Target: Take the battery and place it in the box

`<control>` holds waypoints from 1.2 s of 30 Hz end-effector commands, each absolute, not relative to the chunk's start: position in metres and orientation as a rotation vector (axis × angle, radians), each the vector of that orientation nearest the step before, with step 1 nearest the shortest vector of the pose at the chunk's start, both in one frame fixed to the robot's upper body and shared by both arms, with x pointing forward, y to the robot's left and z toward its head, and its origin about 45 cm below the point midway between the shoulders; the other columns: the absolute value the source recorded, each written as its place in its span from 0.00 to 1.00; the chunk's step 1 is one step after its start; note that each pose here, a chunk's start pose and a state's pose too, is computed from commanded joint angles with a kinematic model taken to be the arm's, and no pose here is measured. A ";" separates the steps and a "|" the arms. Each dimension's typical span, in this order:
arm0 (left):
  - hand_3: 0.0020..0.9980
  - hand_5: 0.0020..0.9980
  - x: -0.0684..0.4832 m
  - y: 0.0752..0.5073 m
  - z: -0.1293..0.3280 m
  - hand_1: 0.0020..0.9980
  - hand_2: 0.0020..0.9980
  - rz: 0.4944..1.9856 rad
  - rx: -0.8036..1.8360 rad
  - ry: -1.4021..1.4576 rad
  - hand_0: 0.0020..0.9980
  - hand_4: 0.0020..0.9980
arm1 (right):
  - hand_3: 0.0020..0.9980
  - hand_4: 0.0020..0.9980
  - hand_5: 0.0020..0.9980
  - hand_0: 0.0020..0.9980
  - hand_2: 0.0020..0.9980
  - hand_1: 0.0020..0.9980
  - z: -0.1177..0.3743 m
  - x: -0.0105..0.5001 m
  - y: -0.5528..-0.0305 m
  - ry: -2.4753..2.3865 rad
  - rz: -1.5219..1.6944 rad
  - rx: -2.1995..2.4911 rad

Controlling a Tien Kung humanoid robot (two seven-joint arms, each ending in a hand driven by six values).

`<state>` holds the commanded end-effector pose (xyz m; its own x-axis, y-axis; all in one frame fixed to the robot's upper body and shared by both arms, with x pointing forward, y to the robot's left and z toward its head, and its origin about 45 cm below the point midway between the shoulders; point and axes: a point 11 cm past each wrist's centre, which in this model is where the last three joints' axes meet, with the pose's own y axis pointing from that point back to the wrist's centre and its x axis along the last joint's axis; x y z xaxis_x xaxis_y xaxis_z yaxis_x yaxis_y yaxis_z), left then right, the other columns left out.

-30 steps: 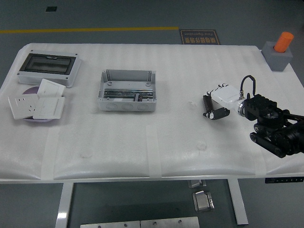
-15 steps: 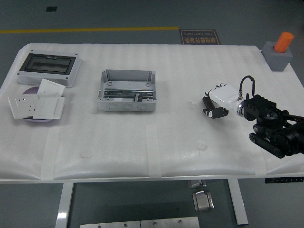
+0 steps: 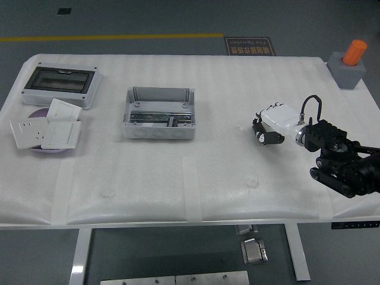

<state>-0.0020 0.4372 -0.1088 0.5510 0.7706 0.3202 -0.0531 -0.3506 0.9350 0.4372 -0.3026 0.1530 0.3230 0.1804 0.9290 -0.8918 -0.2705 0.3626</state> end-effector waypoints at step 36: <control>0.61 0.53 0.008 0.450 -0.104 0.62 0.44 0.995 1.729 0.579 0.60 0.48 | 1.00 1.00 0.62 1.00 0.94 0.87 0.190 0.441 -0.320 -0.344 1.380 1.317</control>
